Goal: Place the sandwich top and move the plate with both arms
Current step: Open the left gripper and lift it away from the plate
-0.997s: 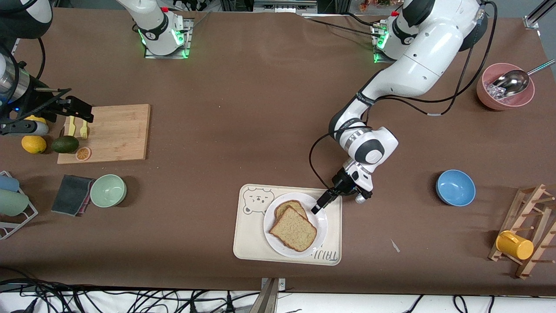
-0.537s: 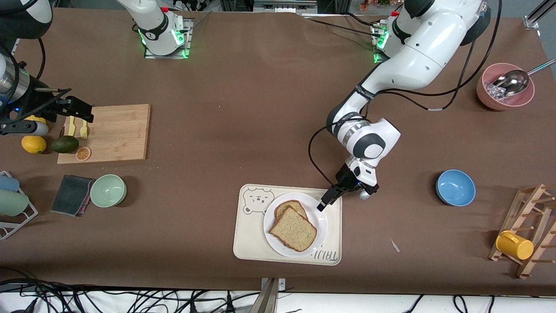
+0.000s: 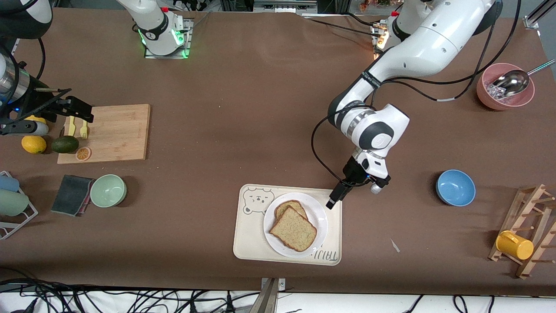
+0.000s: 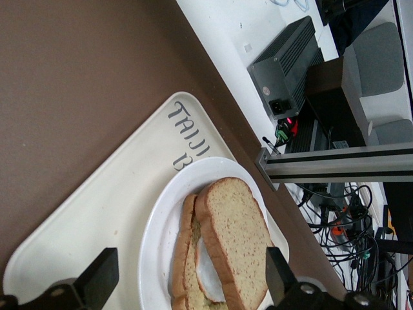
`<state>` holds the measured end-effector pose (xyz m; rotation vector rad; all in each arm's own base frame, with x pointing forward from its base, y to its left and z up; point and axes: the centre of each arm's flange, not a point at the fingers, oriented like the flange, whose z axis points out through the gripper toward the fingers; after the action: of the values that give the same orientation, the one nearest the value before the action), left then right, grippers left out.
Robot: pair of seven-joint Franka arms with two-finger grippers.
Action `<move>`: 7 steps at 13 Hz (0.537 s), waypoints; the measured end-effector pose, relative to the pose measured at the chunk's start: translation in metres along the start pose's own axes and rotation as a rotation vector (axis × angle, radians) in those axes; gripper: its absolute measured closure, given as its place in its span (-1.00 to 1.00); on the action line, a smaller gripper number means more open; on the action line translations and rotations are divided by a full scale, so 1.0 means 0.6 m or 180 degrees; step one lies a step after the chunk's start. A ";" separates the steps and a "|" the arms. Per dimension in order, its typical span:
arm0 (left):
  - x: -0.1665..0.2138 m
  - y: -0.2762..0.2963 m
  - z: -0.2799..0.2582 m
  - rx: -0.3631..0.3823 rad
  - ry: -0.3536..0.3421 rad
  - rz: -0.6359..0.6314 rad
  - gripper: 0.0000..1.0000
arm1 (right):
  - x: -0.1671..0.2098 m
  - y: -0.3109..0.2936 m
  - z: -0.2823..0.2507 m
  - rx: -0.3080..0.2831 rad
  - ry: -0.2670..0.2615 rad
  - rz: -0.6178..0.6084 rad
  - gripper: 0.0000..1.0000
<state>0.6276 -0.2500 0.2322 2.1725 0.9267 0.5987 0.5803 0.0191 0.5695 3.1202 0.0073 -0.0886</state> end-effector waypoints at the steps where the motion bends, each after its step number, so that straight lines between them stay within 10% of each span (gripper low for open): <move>1: 0.011 -0.005 -0.002 0.0009 0.0024 -0.0022 -1.00 | 0.000 0.000 0.000 0.0000 0.0000 0.0000 -1.00; 7: 0.044 -0.051 -0.011 0.0143 0.0052 0.0008 -1.00 | 0.000 0.001 0.000 0.0000 0.0000 0.0002 -1.00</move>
<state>0.6268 -0.2119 0.2177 2.2118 0.9546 0.6030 0.5803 0.0188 0.5695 3.1202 0.0064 -0.0887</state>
